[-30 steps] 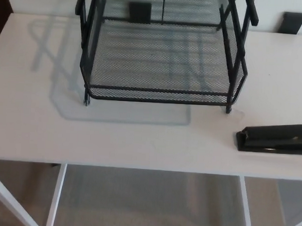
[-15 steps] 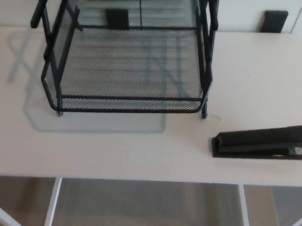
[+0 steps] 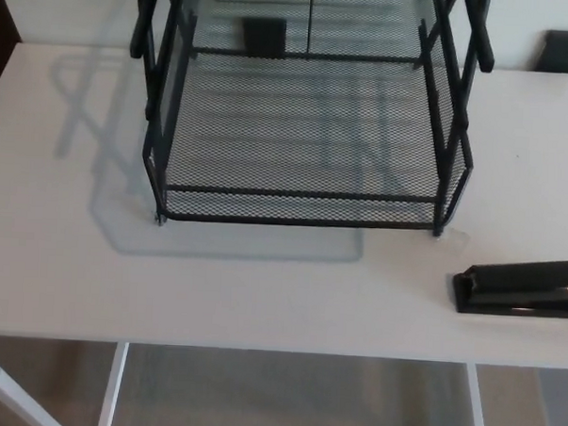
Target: The robot walks towards a desk on which a file tray is kept in the middle and a stapler is kept to its right. The robot lifts the stapler using its right hand and places it on the file tray.
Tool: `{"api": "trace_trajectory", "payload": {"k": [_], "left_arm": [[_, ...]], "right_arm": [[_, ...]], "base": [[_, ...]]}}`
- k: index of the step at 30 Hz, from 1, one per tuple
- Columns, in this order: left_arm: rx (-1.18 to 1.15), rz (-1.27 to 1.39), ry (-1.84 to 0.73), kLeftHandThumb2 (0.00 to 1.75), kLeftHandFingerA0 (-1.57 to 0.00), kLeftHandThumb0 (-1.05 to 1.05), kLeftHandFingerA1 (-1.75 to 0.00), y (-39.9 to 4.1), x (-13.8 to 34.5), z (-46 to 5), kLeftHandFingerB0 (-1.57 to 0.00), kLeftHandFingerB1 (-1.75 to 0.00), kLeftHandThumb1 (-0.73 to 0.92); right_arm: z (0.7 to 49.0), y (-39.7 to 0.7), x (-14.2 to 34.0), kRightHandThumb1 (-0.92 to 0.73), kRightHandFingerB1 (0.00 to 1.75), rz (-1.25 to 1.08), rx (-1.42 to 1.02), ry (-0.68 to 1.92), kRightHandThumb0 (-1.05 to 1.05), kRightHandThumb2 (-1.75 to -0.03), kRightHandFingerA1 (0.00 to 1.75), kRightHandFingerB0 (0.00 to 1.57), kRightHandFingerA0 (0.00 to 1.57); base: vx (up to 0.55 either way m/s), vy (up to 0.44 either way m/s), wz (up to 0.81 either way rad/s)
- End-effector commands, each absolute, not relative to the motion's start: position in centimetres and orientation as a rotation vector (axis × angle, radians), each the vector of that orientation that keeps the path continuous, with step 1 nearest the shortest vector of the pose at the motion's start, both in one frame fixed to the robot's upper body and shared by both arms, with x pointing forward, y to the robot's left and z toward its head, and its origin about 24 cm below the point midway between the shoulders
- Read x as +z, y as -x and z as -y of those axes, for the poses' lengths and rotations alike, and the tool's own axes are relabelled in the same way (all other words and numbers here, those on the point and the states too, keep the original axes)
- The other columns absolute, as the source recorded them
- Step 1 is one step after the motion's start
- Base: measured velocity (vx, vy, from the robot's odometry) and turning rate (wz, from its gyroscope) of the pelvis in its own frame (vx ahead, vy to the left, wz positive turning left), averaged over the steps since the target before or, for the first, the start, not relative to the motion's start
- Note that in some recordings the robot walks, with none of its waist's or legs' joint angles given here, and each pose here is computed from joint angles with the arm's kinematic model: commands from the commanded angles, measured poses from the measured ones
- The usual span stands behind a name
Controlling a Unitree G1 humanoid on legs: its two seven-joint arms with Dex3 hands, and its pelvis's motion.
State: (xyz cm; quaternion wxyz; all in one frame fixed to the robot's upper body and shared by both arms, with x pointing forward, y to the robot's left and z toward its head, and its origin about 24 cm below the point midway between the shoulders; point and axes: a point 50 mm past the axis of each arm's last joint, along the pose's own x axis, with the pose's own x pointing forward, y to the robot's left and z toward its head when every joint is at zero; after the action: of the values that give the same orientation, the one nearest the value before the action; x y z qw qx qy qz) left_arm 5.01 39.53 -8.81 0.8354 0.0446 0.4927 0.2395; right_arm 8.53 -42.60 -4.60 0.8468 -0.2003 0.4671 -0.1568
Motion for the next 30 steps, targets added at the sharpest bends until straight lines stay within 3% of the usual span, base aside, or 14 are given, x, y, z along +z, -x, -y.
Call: {"api": "trace_trajectory", "payload": {"k": [1, 2, 3, 8, 10, 11, 12, 15, 18, 19, 22, 25, 26, 30], "left_arm": [[0.507, -1.016, -0.110, 0.75, -0.18, -1.05, -1.11, -5.2, -8.4, -39.9, 0.00, -0.81, 0.70], [0.511, -1.020, -0.105, 1.12, -0.22, -1.05, -0.91, -5.3, -8.5, -39.9, 0.00, -0.70, 0.47], [0.505, -1.017, -0.108, 0.72, -0.18, -1.05, -1.12, -5.2, -8.5, -39.8, 0.00, -0.79, 0.71], [0.491, -1.013, -0.120, 0.75, -0.19, -1.05, -1.14, -5.2, -8.4, -39.8, 0.00, -0.83, 0.70], [0.502, -1.017, -0.115, 0.73, -0.19, -1.05, -1.09, -5.2, -8.4, -39.8, 0.00, -0.79, 0.72], [0.511, -1.011, -0.112, 1.11, -0.25, -1.05, -0.91, -5.2, -8.4, -39.9, 0.00, -0.68, 0.48], [0.509, -1.012, -0.114, 0.71, -0.17, -1.05, -1.08, -5.1, -8.5, -39.8, 0.00, -0.78, 0.73], [0.529, -0.990, -0.094, 1.13, -0.26, -1.05, -0.95, -5.2, -8.3, -40.0, 0.00, -0.69, 0.51], [0.538, -0.979, -0.092, 0.74, -0.15, -1.05, -1.12, -5.5, -8.1, -40.2, 0.00, -0.77, 0.76], [0.558, -0.958, -0.098, 1.21, -0.17, -1.05, -0.89, -5.5, -7.5, -40.9, 0.00, -0.65, 0.54], [0.559, -0.919, -0.123, 1.22, -0.15, -1.05, -0.94, -6.3, -6.2, -42.0, 0.00, -0.73, 0.51], [0.612, -0.849, -0.094, 1.22, -0.18, -1.05, -0.97, -7.4, -5.1, -43.0, 0.00, -0.72, 0.51], [0.622, -0.821, -0.079, 0.75, -0.08, -1.05, -1.30, -7.5, -4.7, -43.3, 0.00, -0.86, 0.78], [0.712, -0.746, -0.033, 0.72, -0.07, -1.05, -1.37, -8.2, -3.6, -44.3, 0.00, -0.77, 0.84]], "right_arm": [[42.9, -8.6, -4.2, -0.39, 0.49, -0.972, -0.352, 0.428, -0.31, -0.92, 0.51, 0.00, 0.04], [42.9, -8.7, -4.1, -0.38, 0.49, -0.970, -0.342, 0.433, -0.32, -0.92, 0.52, 0.00, 0.05], [43.0, -8.7, -4.1, -0.43, 0.35, -0.968, -0.342, 0.442, -0.57, -0.70, 0.52, 0.07, 0.23], [43.0, -8.7, -4.1, -0.37, 0.49, -0.971, -0.347, 0.424, -0.31, -0.91, 0.52, 0.00, 0.05], [43.1, -8.7, -4.1, -0.44, 0.36, -0.980, -0.346, 0.447, -0.62, -0.72, 0.57, 0.08, 0.37], [43.1, -8.7, -4.0, -0.50, 0.26, -0.979, -0.340, 0.460, -0.55, -0.56, 0.53, 0.13, 0.46], [43.1, -8.8, -3.9, -0.52, 0.26, -0.988, -0.325, 0.489, -0.55, -0.55, 0.51, 0.13, 0.44], [43.0, -8.6, -4.0, -0.32, 0.41, -0.956, -0.345, 0.413, -0.43, -0.77, 0.50, 0.00, 0.05], [43.3, -8.8, -3.6, -0.51, 0.23, -0.952, -0.349, 0.398, -0.45, -0.58, 0.38, 0.10, 0.05], [43.4, -8.7, -3.6, -0.48, 0.23, -0.908, -0.410, 0.323, -0.50, -0.66, 0.49, 0.06, 0.12], [44.2, -8.3, -2.7, -0.37, 0.20, -0.886, -0.458, 0.207, -0.55, -0.76, 0.35, 0.00, 0.00], [45.1, -9.1, -1.2, -0.48, 0.24, -0.878, -0.426, 0.430, -0.71, -0.85, 0.58, 0.03, 0.26], [45.3, -9.4, -0.9, -0.47, 0.27, -0.835, -0.465, 0.401, -0.72, -0.80, 0.53, 0.04, 0.11], [46.5, -11.7, 1.8, -0.49, 0.06, -0.635, -0.554, 0.209, -0.81, -0.86, 0.31, 0.00, 0.00]], "base": [[0.00, 0.000, 0.00], [-0.02, -0.089, 0.03], [0.00, 0.000, 0.00], [0.00, 0.000, 0.00], [0.00, 0.000, 0.00], [0.00, 0.000, 0.00], [0.00, 0.000, 0.00], [0.00, 0.000, 0.00], [0.00, 0.000, 0.00], [0.00, 0.000, 0.00], [0.00, 0.000, 0.00], [0.00, 0.000, 0.00], [0.00, 0.000, 0.00], [0.00, 0.000, 0.00]]}}
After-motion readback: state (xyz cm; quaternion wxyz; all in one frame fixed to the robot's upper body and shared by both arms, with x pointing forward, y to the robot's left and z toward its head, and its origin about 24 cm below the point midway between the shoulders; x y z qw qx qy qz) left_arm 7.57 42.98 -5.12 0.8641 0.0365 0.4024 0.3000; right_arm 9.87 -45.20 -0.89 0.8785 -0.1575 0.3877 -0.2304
